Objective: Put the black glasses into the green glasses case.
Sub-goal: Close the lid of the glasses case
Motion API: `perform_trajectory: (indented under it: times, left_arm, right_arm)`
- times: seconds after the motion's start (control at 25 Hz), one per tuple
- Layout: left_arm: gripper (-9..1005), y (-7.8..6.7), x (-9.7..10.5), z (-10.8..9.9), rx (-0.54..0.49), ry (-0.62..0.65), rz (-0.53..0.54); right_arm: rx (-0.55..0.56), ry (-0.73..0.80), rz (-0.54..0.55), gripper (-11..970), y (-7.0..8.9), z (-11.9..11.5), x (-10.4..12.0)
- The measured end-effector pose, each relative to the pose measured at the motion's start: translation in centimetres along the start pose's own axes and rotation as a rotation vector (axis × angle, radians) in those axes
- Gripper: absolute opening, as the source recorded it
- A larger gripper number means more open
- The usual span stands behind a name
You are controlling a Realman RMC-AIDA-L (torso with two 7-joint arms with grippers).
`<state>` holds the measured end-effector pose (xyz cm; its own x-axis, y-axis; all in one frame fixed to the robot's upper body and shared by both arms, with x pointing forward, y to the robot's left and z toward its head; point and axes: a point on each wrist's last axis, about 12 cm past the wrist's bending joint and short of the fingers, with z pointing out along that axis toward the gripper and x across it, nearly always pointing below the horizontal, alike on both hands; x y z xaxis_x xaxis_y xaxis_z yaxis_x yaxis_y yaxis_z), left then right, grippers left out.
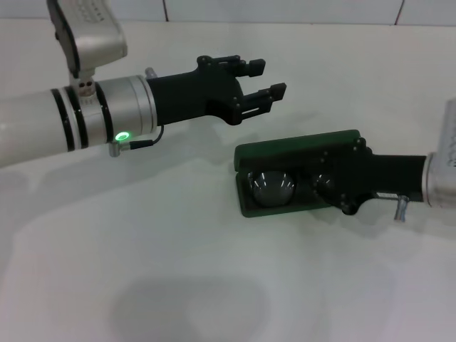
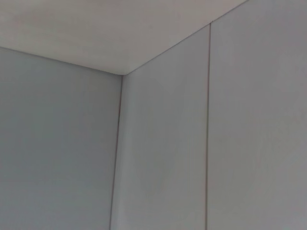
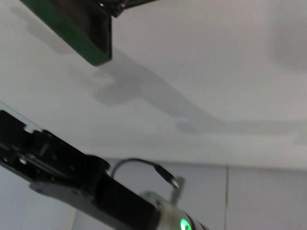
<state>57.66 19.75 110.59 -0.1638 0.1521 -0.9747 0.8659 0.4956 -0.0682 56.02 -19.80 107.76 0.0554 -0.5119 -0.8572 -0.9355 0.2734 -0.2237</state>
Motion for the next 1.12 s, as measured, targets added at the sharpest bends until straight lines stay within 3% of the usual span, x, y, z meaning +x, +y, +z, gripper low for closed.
perform_trajectory:
  times: [0.44, 0.8, 1.12]
  left_arm:
    - [542, 0.2, 0.3, -0.1, -0.008, -0.002, -0.014]
    - [542, 0.3, 0.3, -0.1, -0.007, 0.007, -0.003]
    - [543, 0.4, 0.2, -0.2, -0.008, 0.009, 0.001]
  right_arm:
    - [0.02, 0.061, -0.057, 274, -0.8, 2.0, -1.1]
    - [-0.007, 0.076, -0.06, 276, -0.4, 2.1, -1.1]
    - [-0.03, 0.011, -0.026, 278, 0.1, 0.4, -1.2]
